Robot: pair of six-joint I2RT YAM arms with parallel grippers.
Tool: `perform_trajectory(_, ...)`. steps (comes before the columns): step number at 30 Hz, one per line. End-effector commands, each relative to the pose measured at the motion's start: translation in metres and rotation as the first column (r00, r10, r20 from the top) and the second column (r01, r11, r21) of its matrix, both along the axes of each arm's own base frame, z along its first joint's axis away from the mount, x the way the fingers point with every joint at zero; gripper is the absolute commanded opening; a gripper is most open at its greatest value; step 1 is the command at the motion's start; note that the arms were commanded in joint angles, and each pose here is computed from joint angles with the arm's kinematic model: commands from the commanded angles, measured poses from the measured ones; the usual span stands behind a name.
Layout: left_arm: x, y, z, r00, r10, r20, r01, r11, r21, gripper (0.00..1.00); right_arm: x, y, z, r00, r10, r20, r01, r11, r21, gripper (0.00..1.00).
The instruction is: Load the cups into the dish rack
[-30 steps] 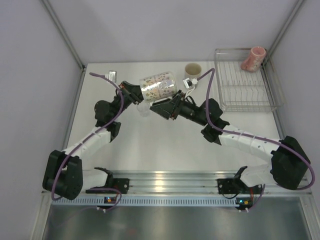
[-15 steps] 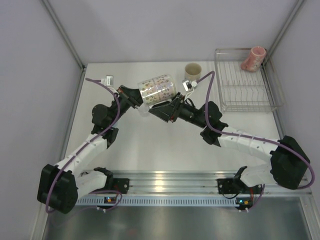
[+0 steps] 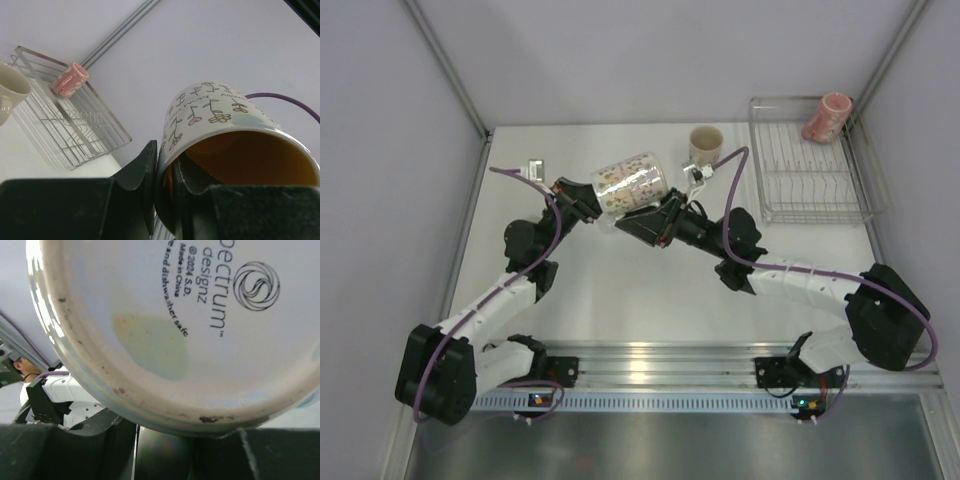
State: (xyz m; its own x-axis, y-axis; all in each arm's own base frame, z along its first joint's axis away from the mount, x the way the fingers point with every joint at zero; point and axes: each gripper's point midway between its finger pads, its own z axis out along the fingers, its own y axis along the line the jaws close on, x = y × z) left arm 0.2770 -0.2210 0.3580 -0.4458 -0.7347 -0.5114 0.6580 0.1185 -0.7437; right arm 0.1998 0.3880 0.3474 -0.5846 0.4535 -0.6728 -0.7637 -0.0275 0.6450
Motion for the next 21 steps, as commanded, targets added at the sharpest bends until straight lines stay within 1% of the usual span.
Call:
perform_trajectory(1,-0.027,-0.009,0.007,0.988,-0.086,0.126,0.083,0.996,0.025,0.00,-0.010,-0.020,0.066,0.984,-0.072,0.161,0.039,0.980,0.196,0.11)
perform_trajectory(2,-0.028,-0.008,0.005,0.988,-0.085,0.129,0.083,0.996,0.026,0.00,-0.010,-0.022,0.067,0.984,-0.079,0.159,0.046,0.979,0.201,0.02)
perform_trajectory(3,-0.030,-0.009,0.003,0.987,-0.090,0.132,0.087,0.996,0.029,0.00,-0.008,-0.024,0.066,0.984,-0.091,0.151,0.059,0.977,0.203,0.00)
perform_trajectory(10,-0.033,-0.011,-0.005,0.984,-0.107,0.143,0.098,0.993,0.067,0.00,-0.010,-0.029,0.063,0.984,-0.100,0.149,0.067,0.975,0.210,0.00)
perform_trajectory(13,-0.037,-0.010,-0.006,0.981,-0.099,0.167,0.085,0.993,0.084,0.00,-0.006,-0.030,0.055,0.988,-0.104,0.115,0.078,0.975,0.206,0.00)
perform_trajectory(14,-0.038,-0.009,-0.007,0.980,-0.090,0.177,0.075,0.993,0.089,0.00,-0.007,-0.030,0.054,0.990,-0.088,0.109,0.064,0.976,0.208,0.03)
perform_trajectory(16,-0.037,-0.006,-0.009,0.979,-0.064,0.191,0.047,0.995,0.093,0.00,-0.003,-0.031,0.052,0.996,-0.063,0.070,0.047,0.977,0.209,0.14)
perform_trajectory(17,-0.038,-0.005,-0.010,0.979,-0.057,0.195,0.039,0.995,0.094,0.00,-0.004,-0.031,0.053,0.996,-0.051,0.070,0.035,0.977,0.212,0.21)
perform_trajectory(19,-0.037,-0.003,-0.013,0.980,-0.042,0.195,0.024,0.995,0.095,0.00,-0.004,-0.034,0.054,0.997,-0.046,0.065,0.031,0.975,0.222,0.30)
perform_trajectory(20,-0.035,-0.001,-0.013,0.981,-0.026,0.193,0.009,0.996,0.088,0.00,-0.004,-0.034,0.053,0.997,-0.047,0.061,0.032,0.974,0.224,0.37)
perform_trajectory(21,-0.034,-0.001,-0.014,0.981,-0.020,0.191,0.004,0.996,0.086,0.00,-0.004,-0.034,0.053,0.997,-0.045,0.058,0.030,0.974,0.226,0.38)
